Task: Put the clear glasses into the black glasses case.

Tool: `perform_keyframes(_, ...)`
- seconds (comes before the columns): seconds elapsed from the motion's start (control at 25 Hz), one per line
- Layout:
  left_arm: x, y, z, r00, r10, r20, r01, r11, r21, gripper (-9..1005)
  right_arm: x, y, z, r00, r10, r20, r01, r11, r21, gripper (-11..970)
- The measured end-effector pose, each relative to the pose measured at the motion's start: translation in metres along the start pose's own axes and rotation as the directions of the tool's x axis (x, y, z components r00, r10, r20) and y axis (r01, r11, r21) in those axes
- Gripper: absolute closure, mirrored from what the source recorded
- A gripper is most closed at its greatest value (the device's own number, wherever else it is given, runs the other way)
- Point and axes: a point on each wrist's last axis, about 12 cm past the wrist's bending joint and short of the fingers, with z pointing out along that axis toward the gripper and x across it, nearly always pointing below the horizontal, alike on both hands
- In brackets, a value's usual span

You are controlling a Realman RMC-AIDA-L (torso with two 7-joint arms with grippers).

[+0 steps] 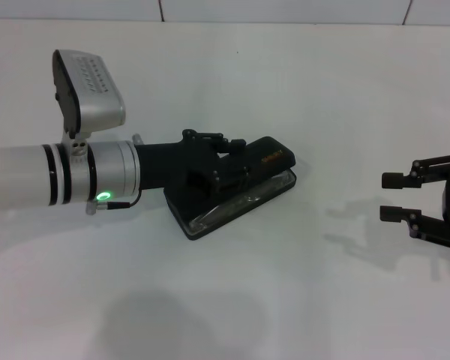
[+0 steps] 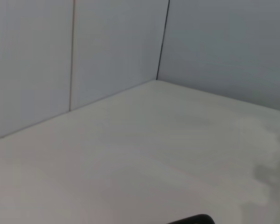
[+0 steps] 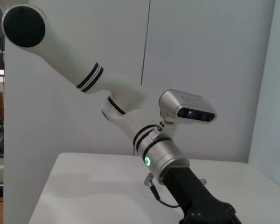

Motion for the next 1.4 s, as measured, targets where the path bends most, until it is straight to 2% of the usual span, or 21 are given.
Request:
perform_keyframes(0.36, 0.005, -0.003, -0.003, 1.0, 0.005, 0.001, -0.005, 1.0, 0.01, 492, -0.001, -0.003, 0.002, 1.0, -0.013, -0.003, 0.013, 1.0, 0.008, 503)
perform_keyframes(0.48, 0.003, -0.01, -0.008, 0.997, 0.026, 0.07, -0.029, 0.999, 0.042, 477, -0.002, -0.004, 0.002, 1.0, -0.011, 0.024, 0.01, 1.0, 0.025, 492)
perform_keyframes(0.68, -0.012, -0.02, -0.025, 0.973, 0.032, 0.229, -0.066, 0.987, 0.143, 438, -0.004, -0.008, 0.005, 0.992, 0.021, 0.127, -0.029, 0.998, 0.062, 475)
perform_keyframes(0.84, -0.016, -0.034, -0.044, 0.946, 0.079, 0.314, -0.156, 0.961, 0.228, 407, -0.007, -0.012, 0.022, 0.982, 0.041, 0.183, -0.042, 0.999, -0.002, 461)
perform_keyframes(0.92, -0.017, -0.041, -0.053, 0.929, 0.109, 0.353, -0.207, 0.945, 0.254, 353, -0.007, -0.014, 0.032, 0.979, 0.064, 0.195, -0.057, 0.997, -0.043, 454)
perform_keyframes(1.12, -0.015, -0.048, -0.068, 0.907, 0.135, 0.4, -0.257, 0.928, 0.27, 216, -0.007, -0.012, 0.047, 0.976, 0.101, 0.193, -0.077, 0.989, -0.129, 220)
perform_keyframes(1.36, -0.003, -0.051, -0.084, 0.899, 0.133, 0.417, -0.245, 0.942, 0.229, 112, -0.009, -0.011, 0.062, 0.981, 0.094, 0.167, -0.062, 0.981, -0.186, 69)
perform_keyframes(1.4, -0.002, -0.051, -0.085, 0.899, 0.134, 0.418, -0.246, 0.942, 0.228, 112, -0.009, -0.011, 0.062, 0.982, 0.093, 0.167, -0.061, 0.981, -0.186, 69)
